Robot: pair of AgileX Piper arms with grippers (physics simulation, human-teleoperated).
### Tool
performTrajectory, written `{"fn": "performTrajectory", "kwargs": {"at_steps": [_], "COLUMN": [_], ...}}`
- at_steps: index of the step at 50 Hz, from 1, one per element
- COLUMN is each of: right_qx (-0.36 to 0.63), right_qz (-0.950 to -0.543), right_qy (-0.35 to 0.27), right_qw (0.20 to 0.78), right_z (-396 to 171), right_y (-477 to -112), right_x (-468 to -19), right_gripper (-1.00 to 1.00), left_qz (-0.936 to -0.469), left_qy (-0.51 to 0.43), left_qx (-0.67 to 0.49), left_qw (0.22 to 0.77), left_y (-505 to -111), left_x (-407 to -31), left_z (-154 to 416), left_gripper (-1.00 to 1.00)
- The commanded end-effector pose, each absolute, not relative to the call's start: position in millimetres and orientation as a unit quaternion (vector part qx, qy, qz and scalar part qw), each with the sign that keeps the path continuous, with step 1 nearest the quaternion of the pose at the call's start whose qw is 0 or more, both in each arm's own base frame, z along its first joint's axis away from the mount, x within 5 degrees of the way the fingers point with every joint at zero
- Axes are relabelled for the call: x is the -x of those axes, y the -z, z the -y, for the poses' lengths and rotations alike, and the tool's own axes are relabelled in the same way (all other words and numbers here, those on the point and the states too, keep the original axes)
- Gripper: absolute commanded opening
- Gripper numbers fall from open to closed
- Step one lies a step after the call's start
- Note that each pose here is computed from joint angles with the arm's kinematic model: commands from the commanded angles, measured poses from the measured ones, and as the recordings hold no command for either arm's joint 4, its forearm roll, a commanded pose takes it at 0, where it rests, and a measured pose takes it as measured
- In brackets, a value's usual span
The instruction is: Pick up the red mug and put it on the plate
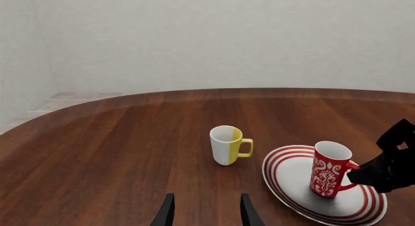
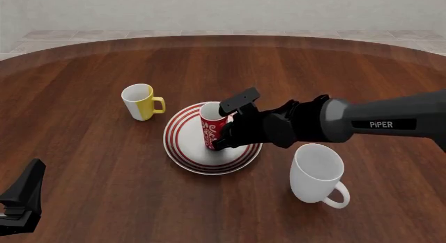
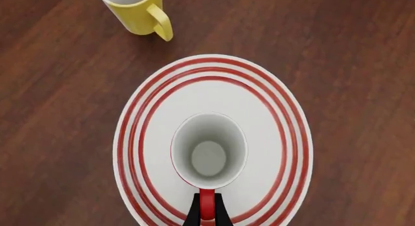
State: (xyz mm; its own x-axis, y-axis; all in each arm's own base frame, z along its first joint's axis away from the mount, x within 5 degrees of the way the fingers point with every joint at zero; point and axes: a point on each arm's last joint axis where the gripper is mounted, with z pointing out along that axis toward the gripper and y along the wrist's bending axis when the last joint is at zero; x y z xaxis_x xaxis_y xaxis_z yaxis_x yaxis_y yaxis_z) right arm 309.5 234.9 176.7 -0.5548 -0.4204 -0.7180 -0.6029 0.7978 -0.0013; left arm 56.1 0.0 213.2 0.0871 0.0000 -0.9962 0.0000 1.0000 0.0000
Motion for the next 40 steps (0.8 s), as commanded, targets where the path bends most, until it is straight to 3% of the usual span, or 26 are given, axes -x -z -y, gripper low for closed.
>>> {"fn": "performTrajectory", "kwargs": {"at_steps": [1,8,9,27,40], "right_qx": [0.274,0.272,0.268,0.260,0.260], "right_qz": [-0.880,-0.881,-0.884,-0.885,-0.875], "right_qy": [-0.132,-0.136,-0.138,-0.145,-0.148], "right_qw": [0.364,0.361,0.359,0.357,0.381], "right_z": [-236.5,-238.8,-239.9,-241.4,-228.8], "right_y": [-172.3,-169.4,-168.2,-172.9,-205.3], "right_x": [-310.7,-308.6,-308.4,-304.5,-295.5], "right_gripper": [-1.00,-1.00,1.00,1.00,1.00], "left_qz": [-0.676,-0.676,-0.676,-0.676,-0.676], "left_qy": [0.000,0.000,0.000,0.000,0.000], "left_qx": [0.000,0.000,0.000,0.000,0.000], "left_qw": [0.737,0.737,0.737,0.737,0.737], "left_y": [-213.2,-213.2,-213.2,-213.2,-213.2], "left_x": [-56.1,-56.1,-56.1,-56.1,-56.1], "left_z": [0.0,0.0,0.0,0.0,0.0], "left_gripper": [1.00,1.00,1.00,1.00,1.00]}}
